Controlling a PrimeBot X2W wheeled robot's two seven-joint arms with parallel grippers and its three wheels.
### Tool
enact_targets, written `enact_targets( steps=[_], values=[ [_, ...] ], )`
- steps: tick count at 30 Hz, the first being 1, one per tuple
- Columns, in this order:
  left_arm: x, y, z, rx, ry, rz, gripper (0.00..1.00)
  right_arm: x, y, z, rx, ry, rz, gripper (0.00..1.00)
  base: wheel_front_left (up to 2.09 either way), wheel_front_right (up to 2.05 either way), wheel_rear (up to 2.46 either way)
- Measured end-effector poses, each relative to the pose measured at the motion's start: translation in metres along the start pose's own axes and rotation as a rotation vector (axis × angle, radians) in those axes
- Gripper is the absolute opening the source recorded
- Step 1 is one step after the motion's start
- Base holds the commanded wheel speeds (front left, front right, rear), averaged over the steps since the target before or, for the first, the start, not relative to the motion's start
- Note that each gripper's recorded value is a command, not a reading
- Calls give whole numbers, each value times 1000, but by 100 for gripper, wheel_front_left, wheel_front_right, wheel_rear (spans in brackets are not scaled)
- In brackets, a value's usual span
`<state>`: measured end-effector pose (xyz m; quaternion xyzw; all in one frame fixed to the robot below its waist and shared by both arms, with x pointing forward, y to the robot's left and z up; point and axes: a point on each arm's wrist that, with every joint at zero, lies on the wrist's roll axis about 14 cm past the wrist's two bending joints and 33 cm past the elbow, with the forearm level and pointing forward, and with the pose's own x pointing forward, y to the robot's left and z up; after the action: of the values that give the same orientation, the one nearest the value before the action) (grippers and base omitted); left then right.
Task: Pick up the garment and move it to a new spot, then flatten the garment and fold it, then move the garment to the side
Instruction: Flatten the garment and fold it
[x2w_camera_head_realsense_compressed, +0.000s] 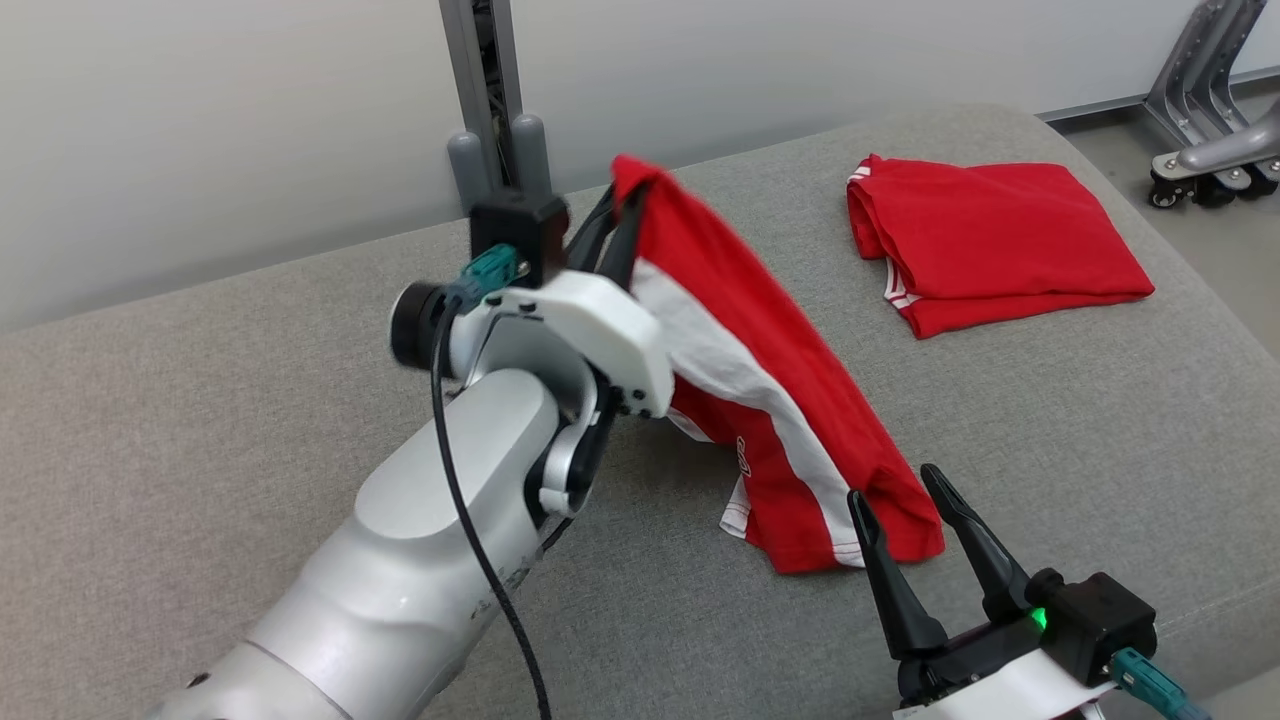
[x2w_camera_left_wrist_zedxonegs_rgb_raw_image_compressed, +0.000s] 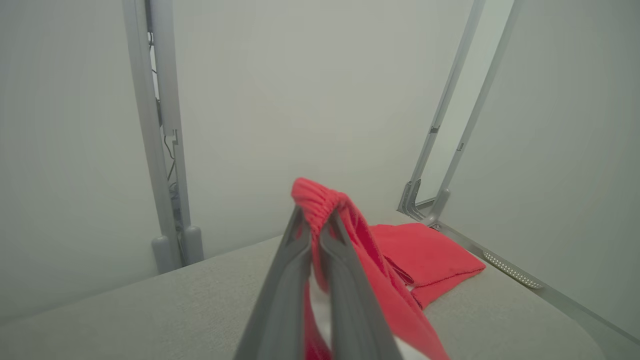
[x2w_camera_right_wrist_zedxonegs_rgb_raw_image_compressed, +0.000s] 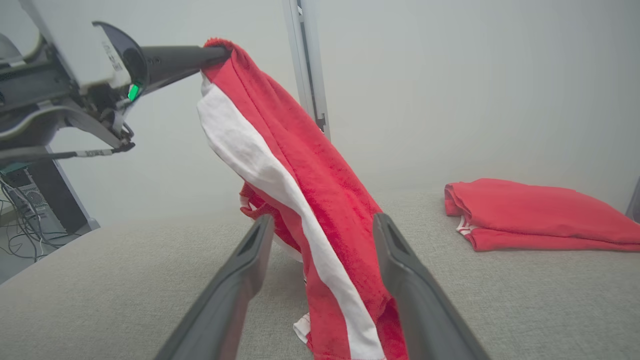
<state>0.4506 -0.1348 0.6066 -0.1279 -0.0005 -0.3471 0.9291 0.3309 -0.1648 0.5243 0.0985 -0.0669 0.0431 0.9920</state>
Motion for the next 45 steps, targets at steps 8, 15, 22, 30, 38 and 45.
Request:
enact_targets(
  steps=[8,15,22,30,38,45],
  values=[
    [-41,121,-89,-114,200,383,0,7,7,-9,16,26,21,100,0,0,0],
    [-100,194,-120,-205,254,617,0,14,14,-11,23,27,44,100,0,0,0],
    [-150,233,-127,-167,262,735,32,17,22,-17,34,41,70,100,0,0,0],
    [-178,242,-124,-88,234,751,100,20,33,-20,41,50,107,100,0,0,0],
    [-201,238,-99,50,154,716,100,18,36,-19,36,50,123,100,0,0,0],
    [-227,216,-80,103,68,701,100,10,47,-24,43,65,158,100,0,0,0]
  ],
)
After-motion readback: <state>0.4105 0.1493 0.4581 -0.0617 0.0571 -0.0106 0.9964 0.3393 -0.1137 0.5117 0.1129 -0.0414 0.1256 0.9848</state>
